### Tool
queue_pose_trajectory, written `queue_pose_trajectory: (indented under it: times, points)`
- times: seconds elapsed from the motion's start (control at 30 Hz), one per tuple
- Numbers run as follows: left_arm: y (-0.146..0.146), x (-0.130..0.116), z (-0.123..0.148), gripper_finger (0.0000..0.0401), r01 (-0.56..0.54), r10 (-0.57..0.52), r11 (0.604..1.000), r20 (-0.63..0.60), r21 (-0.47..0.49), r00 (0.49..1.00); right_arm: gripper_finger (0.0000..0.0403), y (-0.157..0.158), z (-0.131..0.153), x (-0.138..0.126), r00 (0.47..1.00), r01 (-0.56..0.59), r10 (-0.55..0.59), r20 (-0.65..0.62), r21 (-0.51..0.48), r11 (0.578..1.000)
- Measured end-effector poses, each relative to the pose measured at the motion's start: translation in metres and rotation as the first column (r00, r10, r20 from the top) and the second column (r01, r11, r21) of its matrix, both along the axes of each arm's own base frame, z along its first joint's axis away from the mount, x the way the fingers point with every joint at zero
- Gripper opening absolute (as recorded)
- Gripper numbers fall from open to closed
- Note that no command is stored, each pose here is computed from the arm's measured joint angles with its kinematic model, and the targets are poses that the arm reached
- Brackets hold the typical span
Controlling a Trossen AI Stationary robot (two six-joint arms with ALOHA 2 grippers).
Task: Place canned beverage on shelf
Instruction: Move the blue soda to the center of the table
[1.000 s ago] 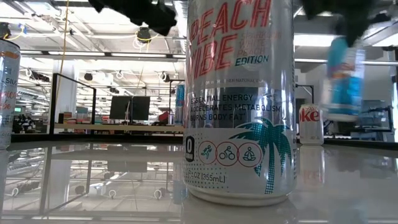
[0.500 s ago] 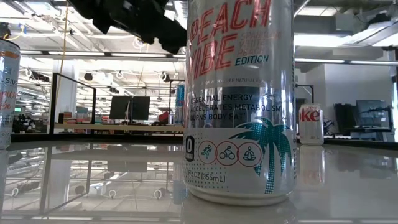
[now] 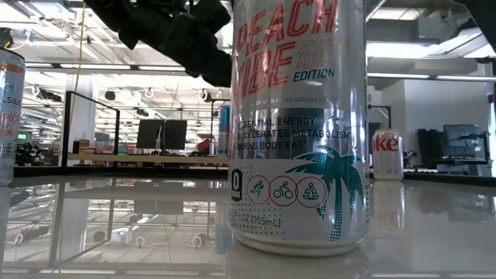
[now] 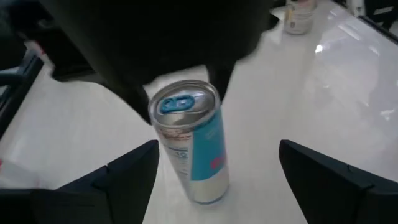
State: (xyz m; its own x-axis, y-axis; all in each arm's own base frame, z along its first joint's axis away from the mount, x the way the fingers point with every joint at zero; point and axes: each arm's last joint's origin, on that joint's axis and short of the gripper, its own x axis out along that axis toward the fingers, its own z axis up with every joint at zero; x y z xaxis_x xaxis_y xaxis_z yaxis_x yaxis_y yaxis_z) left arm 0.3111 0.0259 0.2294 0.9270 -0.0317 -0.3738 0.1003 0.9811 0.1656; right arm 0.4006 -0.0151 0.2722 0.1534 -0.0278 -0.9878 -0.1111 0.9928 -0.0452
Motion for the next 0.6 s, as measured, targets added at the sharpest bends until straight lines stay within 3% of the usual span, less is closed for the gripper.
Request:
queue_pose_trajectory:
  times: [0.27, 0.47, 0.6]
  points:
    - [0.006, -0.001, -0.002, 0.0318, -0.019, 0.019, 1.0, -0.02, -0.005, 1.0, 0.0314, -0.003, -0.001, 0.001, 1.0, 0.009, -0.009, 0.009, 0.002, 1.0]
    - [0.006, -0.002, -0.002, 0.0318, -0.016, 0.016, 1.0, -0.024, -0.004, 1.0, 0.0322, -0.002, -0.001, 0.0, 1.0, 0.009, -0.009, -0.003, 0.003, 1.0]
    - [0.006, -0.001, 0.0, 0.0318, -0.019, 0.019, 1.0, -0.002, -0.001, 1.0, 0.0323, -0.002, -0.002, -0.01, 0.993, 0.049, -0.048, -0.106, 0.008, 0.999]
